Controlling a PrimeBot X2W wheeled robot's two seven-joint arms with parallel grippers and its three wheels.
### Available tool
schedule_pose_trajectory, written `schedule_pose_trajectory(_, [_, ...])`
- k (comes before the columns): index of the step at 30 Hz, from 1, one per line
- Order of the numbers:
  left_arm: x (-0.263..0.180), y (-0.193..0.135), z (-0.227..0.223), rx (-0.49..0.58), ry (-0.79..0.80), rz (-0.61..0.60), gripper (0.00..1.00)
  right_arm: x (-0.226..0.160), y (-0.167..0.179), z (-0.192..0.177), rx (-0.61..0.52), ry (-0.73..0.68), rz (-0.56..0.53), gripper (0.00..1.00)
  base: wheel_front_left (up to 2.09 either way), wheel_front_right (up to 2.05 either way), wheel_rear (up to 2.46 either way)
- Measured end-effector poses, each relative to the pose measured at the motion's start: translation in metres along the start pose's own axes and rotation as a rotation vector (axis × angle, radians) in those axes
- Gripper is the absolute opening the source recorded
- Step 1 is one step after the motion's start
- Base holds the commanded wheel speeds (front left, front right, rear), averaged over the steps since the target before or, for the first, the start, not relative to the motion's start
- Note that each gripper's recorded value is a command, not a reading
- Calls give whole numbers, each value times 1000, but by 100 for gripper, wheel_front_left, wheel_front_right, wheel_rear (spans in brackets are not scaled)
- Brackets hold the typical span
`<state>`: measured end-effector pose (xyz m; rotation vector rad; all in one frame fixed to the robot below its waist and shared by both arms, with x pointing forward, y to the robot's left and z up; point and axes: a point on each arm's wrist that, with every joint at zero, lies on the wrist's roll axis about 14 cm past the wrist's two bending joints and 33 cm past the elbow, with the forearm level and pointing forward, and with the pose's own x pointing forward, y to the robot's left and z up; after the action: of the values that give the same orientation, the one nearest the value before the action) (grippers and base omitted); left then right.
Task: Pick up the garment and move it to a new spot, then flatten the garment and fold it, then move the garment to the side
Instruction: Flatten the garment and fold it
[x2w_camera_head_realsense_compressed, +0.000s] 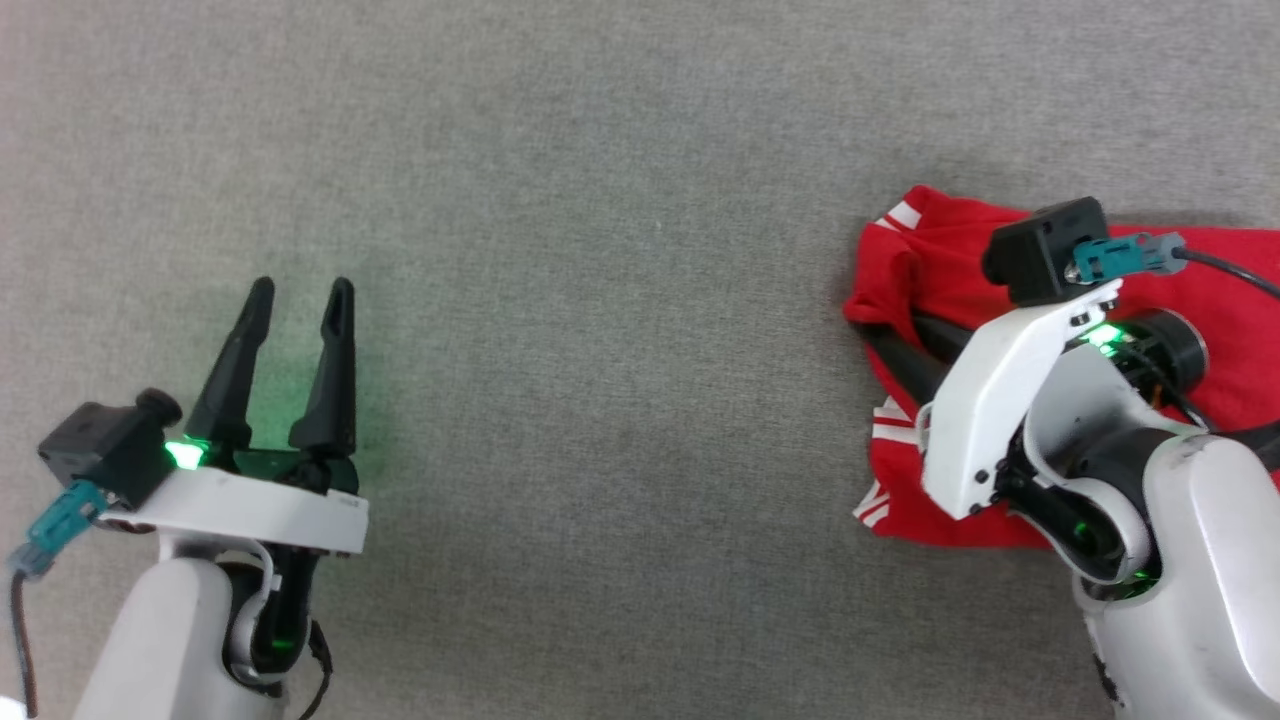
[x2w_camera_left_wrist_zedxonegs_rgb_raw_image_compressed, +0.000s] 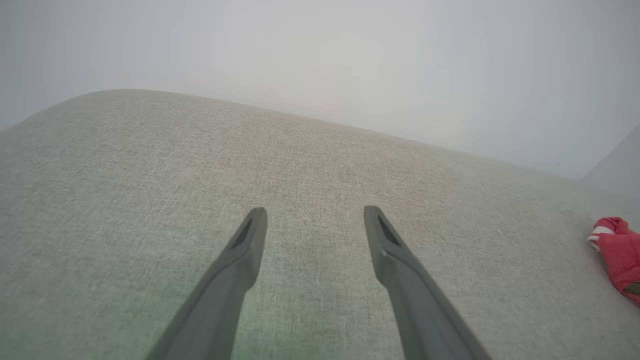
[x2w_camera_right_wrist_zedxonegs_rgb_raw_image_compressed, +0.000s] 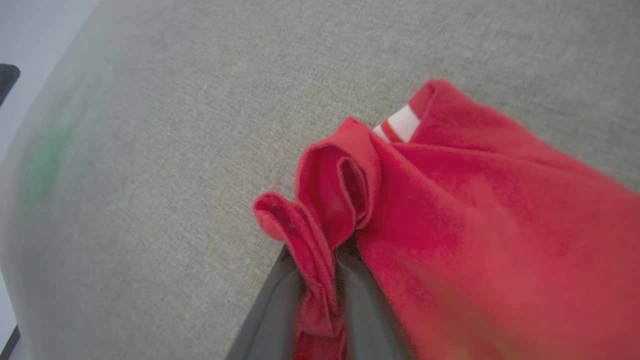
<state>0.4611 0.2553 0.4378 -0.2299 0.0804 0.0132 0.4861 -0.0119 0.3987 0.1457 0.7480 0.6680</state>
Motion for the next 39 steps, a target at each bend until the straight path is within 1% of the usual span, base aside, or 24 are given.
schedule_pose_trajectory(1, [0,0,1,2,-3,-2,100,-1,1,1,3,-8,3,100,0,0,0])
schedule_pose_trajectory(3, [1,-2,4,3,-8,-9,100,-5,7,6,12,-29,27,100,0,0,0])
schedule_pose_trajectory(5, [0,-3,5,5,-9,-15,100,-12,6,13,9,-56,23,100,0,0,0])
schedule_pose_trajectory(10, [1,-10,8,3,-17,-37,100,-39,-19,31,-1,-130,-45,100,0,0,0])
schedule_pose_trajectory(15, [3,-19,8,0,-15,-68,100,-74,-46,58,1,-250,-138,100,0,0,0])
schedule_pose_trajectory(20, [7,-28,10,6,-14,-103,100,-102,-64,66,24,-347,-204,100,0,0,0])
schedule_pose_trajectory(23, [8,-33,10,7,-11,-121,100,-113,-72,66,20,-404,-239,100,0,0,0])
schedule_pose_trajectory(28, [8,-38,14,12,-18,-136,100,-133,-88,66,24,-557,-322,100,0,0,0])
schedule_pose_trajectory(33, [7,-38,22,24,-34,-140,100,-149,-91,62,28,-694,-383,100,0,0,0])
schedule_pose_trajectory(36, [4,-37,24,39,-37,-140,100,-154,-90,50,29,-719,-410,100,0,0,0])
schedule_pose_trajectory(39, [-2,-34,25,47,-36,-131,100,-158,-87,39,22,-715,-424,100,0,0,0])
